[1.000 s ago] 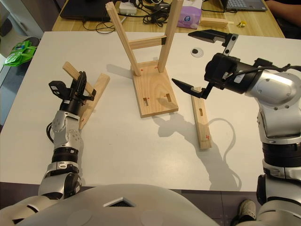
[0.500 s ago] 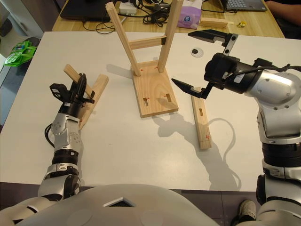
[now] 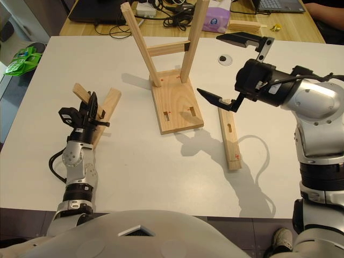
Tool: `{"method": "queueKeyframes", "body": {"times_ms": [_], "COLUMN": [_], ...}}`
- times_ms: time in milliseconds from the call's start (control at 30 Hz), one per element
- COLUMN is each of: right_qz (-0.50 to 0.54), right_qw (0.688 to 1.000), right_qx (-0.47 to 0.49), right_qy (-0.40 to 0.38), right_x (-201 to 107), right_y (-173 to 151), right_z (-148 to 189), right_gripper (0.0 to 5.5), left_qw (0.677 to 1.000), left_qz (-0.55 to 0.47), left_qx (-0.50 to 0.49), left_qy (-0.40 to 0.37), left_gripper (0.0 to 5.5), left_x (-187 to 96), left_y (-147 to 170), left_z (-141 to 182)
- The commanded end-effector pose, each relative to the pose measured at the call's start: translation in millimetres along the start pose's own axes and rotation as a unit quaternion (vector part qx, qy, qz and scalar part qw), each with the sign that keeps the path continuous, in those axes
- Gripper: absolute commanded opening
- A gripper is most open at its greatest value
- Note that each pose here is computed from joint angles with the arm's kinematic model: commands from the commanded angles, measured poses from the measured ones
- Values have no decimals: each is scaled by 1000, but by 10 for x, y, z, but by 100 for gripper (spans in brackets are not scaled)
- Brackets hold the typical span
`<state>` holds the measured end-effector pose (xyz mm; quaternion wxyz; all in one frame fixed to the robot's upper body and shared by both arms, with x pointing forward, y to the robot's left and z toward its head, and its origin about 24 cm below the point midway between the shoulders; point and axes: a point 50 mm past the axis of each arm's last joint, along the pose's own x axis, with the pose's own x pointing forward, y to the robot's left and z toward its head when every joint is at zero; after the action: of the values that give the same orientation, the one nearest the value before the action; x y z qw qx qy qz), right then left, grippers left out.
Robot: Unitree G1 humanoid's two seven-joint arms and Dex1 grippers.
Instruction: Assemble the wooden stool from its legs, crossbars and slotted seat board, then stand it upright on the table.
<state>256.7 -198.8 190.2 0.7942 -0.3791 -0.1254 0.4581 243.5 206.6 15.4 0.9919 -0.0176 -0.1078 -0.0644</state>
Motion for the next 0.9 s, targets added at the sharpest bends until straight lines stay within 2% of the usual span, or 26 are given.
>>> {"method": "queueKeyframes", "body": {"times_ms": [33, 200, 400, 700, 833, 900], "right_qz": [4, 5, 9, 13, 14, 17], "right_qw": [1000, 1000, 1000, 1000, 1000, 1000], "right_qx": [-4, -5, -5, -4, -8, -9], "right_qy": [-1, -2, -5, -11, -16, -18], "right_x": [-2, 3, 5, 36, 64, 76], "right_y": [-7, -6, -15, -3, -46, -54], "right_z": [17, 24, 29, 39, 44, 50], "right_gripper": [540, 540, 540, 540, 540, 540], "left_qw": [999, 992, 988, 993, 979, 972], "left_qz": [-12, -59, -99, -31, 51, 81], "left_qx": [1, -38, -39, -7, -145, -180], "left_qy": [53, 101, 113, 113, 131, 125], "left_gripper": [41, 41, 41, 41, 41, 41], "left_x": [-104, -157, -158, -302, -458, -521], "left_y": [38, 111, 192, 352, 408, 443], "left_z": [-164, -282, -289, -340, -523, -555]}}
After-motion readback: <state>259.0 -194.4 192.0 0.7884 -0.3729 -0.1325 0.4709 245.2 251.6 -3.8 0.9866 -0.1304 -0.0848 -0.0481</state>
